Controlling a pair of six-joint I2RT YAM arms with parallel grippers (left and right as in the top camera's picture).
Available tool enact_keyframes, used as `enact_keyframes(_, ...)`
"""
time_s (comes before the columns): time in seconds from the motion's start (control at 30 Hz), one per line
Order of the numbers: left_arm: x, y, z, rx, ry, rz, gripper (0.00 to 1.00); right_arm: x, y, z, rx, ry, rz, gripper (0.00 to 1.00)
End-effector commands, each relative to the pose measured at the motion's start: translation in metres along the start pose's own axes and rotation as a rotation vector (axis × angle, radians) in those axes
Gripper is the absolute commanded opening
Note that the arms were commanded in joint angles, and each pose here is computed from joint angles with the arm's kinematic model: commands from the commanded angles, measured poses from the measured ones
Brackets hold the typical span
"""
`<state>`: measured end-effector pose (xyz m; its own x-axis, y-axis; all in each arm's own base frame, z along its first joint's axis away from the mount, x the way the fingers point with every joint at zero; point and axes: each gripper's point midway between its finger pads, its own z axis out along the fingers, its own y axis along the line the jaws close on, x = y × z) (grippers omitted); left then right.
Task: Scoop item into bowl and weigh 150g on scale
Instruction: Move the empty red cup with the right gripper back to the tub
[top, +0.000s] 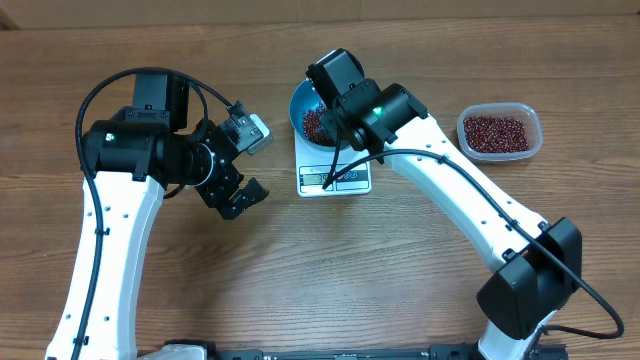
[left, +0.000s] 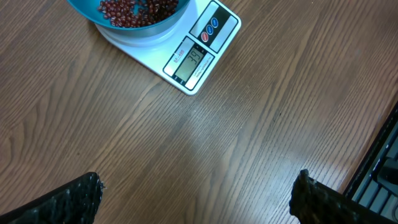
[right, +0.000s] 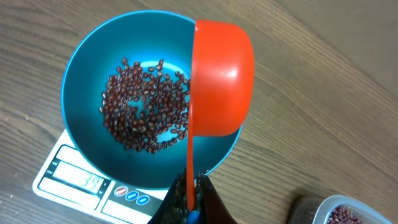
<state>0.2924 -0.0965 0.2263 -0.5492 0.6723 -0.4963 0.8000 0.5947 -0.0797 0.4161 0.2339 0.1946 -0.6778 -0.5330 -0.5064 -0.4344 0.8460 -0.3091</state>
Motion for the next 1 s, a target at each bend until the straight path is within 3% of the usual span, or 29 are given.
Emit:
enact_keyframes(0.0, -0.005, 0.001, -0.008, -0.021, -0.023, 0.003, 1.0, -0.02, -0.008, -0.025, -0.002, -0.083, 0.049, 0.04)
enact_keyframes(0.2, -0.006, 0.001, -0.009, -0.021, -0.023, 0.003, 1.0, -0.026, -0.003, -0.051, -0.12, -0.134, 0.101, 0.04)
enact_keyframes(0.37, -0.005, 0.001, -0.008, -0.021, -0.023, 0.003, 1.0, -0.009, -0.033, -0.075, -0.107, -0.106, 0.245, 0.04)
enact_keyframes(0.67, -0.005, 0.001, -0.008, -0.021, -0.023, 0.003, 1.0, 0.063, -0.112, -0.114, -0.064, 0.046, 0.498, 0.04)
enact_keyframes(0.97, -0.005, 0.001, -0.008, -0.021, -0.023, 0.003, 0.99, 0.147, -0.191, -0.097, 0.082, 0.289, 0.687, 0.04)
